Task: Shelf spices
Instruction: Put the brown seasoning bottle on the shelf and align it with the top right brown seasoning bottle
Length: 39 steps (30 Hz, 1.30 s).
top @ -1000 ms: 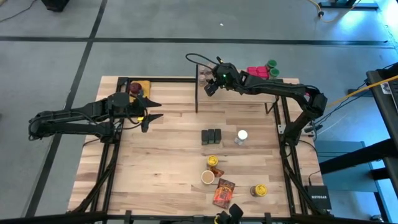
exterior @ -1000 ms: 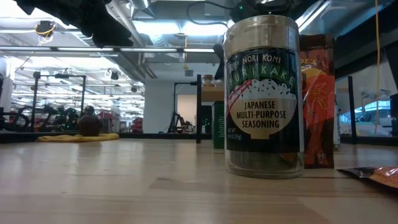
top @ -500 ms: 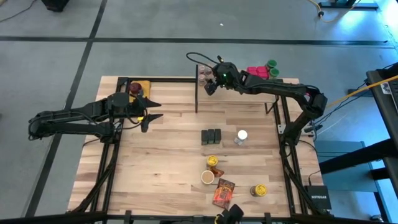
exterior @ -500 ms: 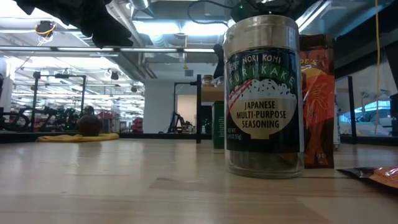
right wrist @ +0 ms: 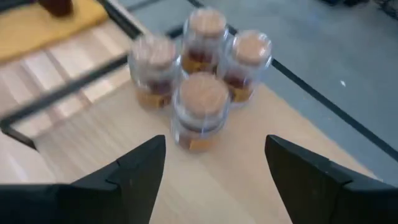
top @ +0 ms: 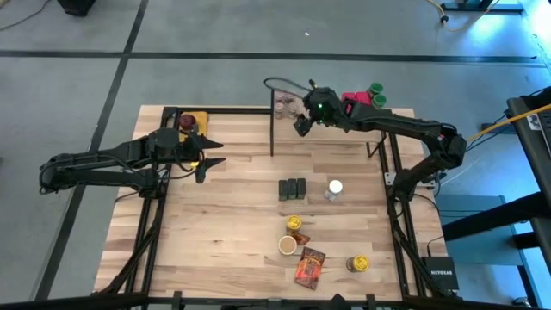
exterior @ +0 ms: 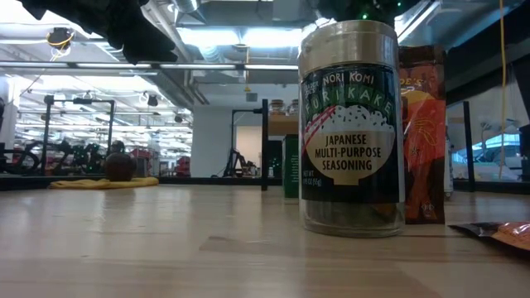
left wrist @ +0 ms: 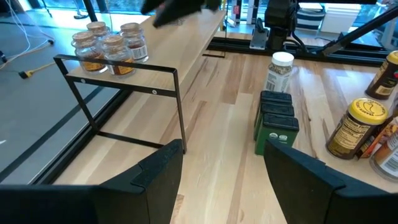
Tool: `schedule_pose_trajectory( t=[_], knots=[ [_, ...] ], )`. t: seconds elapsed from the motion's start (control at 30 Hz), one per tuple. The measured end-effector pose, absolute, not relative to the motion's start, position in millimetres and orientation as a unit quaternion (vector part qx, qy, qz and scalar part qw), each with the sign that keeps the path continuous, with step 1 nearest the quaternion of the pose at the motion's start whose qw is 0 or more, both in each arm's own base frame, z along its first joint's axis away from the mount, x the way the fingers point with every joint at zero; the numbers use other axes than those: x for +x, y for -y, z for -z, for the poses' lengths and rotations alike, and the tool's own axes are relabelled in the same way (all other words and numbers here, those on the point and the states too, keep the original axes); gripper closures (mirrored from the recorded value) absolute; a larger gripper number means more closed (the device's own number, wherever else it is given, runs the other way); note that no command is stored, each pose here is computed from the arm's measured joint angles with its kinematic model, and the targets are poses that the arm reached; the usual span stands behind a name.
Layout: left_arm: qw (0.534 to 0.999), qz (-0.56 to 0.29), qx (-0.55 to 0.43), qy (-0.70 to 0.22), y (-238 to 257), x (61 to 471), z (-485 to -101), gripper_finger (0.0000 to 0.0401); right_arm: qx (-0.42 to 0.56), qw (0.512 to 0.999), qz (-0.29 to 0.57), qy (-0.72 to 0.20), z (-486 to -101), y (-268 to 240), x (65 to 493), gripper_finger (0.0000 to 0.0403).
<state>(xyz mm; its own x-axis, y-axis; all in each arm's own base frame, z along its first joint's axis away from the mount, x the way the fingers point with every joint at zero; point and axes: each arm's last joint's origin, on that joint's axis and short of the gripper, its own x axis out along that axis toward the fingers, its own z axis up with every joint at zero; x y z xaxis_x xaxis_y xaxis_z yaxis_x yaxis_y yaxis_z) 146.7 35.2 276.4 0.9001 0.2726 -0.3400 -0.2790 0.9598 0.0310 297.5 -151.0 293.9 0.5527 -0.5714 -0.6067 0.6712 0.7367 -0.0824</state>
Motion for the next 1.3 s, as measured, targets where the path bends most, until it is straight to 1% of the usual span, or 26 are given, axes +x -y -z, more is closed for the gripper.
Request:
schedule_pose_trajectory(
  t=[0.13, 0.27, 0.47, 0.97, 1.2, 1.3],
  knots=[
    [0.975, -0.141, -0.010, -0.173, -35.2, 146.7, -276.5, 0.0182, 0.058, 0.855, 0.372, -0.356, -267.8, 150.4, 299.2, 0.0121],
    [0.975, -0.142, -0.010, -0.173, -35.2, 146.7, -276.5, 0.0182, 0.056, 0.850, 0.381, -0.359, -249.5, 154.3, 302.4, 0.0121],
    [0.975, -0.141, -0.009, -0.172, -35.2, 146.8, -276.7, 0.0182, 0.023, 0.849, 0.409, -0.333, -249.6, 160.1, 306.7, 0.0120],
    [0.975, -0.142, -0.010, -0.172, -35.2, 146.8, -276.7, 0.0182, 0.016, 0.859, 0.412, -0.305, -253.5, 162.3, 310.8, 0.0120],
    [0.975, -0.142, -0.010, -0.172, -35.2, 146.7, -276.5, 0.0182, 0.010, 0.859, 0.406, -0.313, -253.7, 160.6, 310.1, 0.0120],
    [0.975, -0.141, -0.010, -0.173, -35.2, 146.7, -276.5, 0.0182, 0.006, 0.863, 0.396, -0.314, -257.3, 151.7, 311.3, 0.0120]
  ],
)
